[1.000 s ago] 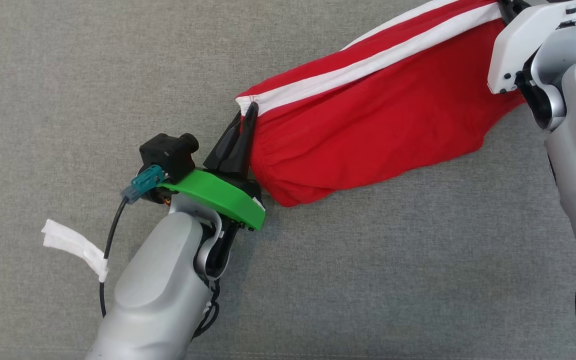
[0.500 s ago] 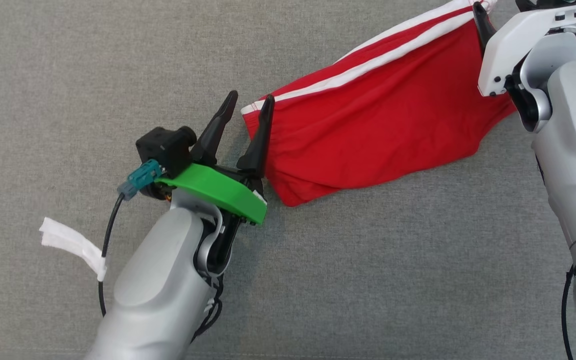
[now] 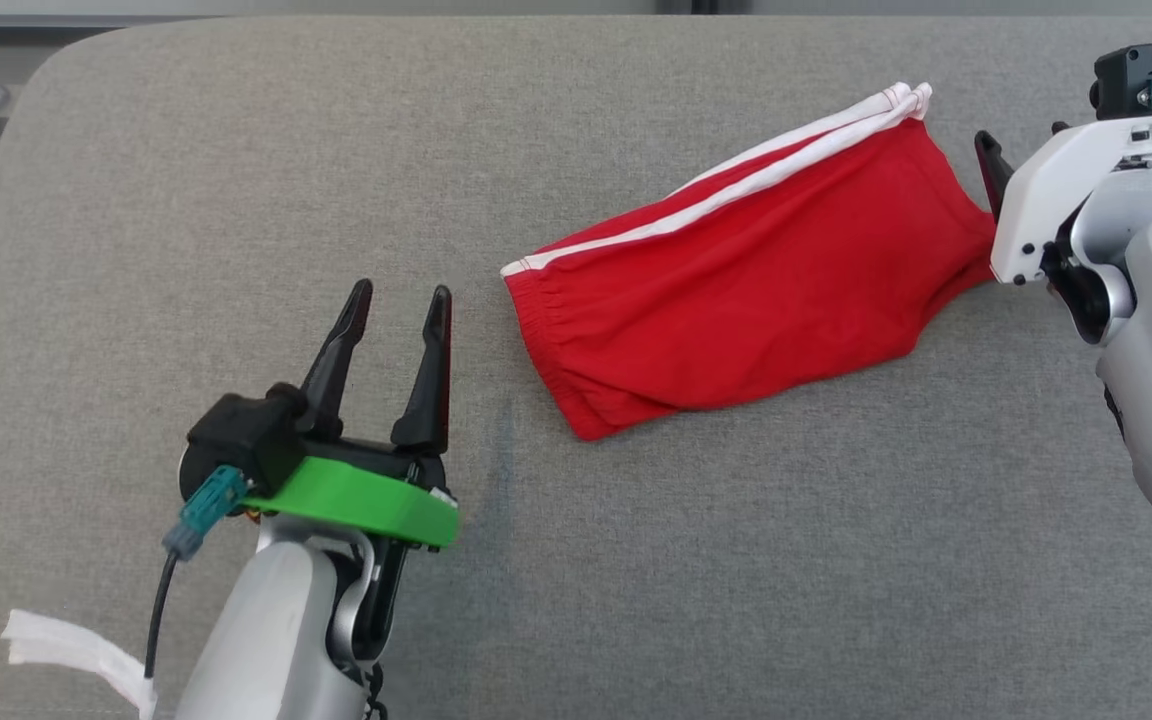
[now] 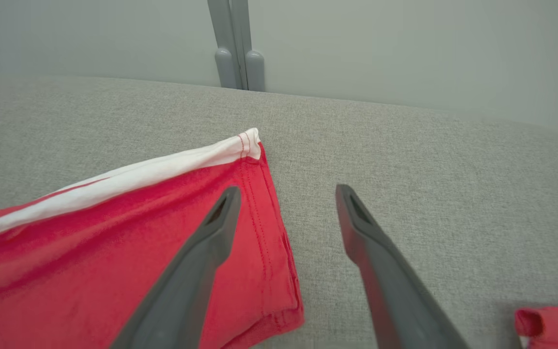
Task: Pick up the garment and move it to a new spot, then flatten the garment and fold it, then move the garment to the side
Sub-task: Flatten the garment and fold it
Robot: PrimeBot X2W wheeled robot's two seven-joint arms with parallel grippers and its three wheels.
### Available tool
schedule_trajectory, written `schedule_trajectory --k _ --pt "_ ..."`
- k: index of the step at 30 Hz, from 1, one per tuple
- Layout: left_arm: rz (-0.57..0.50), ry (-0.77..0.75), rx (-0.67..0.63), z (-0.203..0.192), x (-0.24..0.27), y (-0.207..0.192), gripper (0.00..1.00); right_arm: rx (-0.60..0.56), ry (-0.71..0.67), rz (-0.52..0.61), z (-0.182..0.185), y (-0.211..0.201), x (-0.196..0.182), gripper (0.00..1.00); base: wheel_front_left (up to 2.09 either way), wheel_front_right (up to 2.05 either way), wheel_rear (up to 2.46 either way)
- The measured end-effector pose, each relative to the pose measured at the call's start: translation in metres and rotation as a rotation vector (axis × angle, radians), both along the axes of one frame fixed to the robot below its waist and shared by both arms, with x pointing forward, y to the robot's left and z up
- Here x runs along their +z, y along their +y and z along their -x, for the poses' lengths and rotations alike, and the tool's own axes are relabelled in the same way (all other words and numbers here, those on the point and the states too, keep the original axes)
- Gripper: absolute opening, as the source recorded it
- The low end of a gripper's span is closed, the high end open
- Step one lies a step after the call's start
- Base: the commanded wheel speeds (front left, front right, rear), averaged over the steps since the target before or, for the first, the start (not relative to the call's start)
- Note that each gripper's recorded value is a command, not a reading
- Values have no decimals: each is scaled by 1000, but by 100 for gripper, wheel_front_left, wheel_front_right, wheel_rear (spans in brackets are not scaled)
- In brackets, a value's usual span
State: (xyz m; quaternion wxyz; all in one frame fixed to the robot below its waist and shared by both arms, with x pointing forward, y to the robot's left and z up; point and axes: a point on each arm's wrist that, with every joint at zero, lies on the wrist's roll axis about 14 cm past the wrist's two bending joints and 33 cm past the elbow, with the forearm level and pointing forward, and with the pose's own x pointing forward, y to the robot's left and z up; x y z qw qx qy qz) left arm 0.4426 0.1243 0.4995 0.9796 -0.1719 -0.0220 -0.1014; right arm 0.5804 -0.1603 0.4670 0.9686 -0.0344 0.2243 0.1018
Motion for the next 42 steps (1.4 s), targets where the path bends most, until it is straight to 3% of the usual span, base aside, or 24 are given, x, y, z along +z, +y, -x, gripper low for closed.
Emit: schedule_trajectory --k 14,22,38,39,40,41,42 --pt "-133 1 235 29 -2 85 100 -11 97 -21 1 0 -26 100 0 0 0" --pt "-129 33 226 29 -14 82 100 -26 162 -11 -13 -4 -50 100 0 0 0" --pt "-138 71 251 28 -25 93 100 -1 297 -56 -17 26 -101 100 0 0 0" --pt "-134 71 252 29 -25 93 100 4 305 -51 -16 27 -102 72 0 0 0" --pt "-133 72 252 29 -25 93 100 7 310 -48 -15 27 -103 31 0 0 0" --pt "-133 73 251 29 -26 93 100 7 310 -51 -15 27 -103 0 0 0 0" --pt "-131 74 251 29 -26 93 100 5 311 -59 -15 27 -103 0 0 0 0"
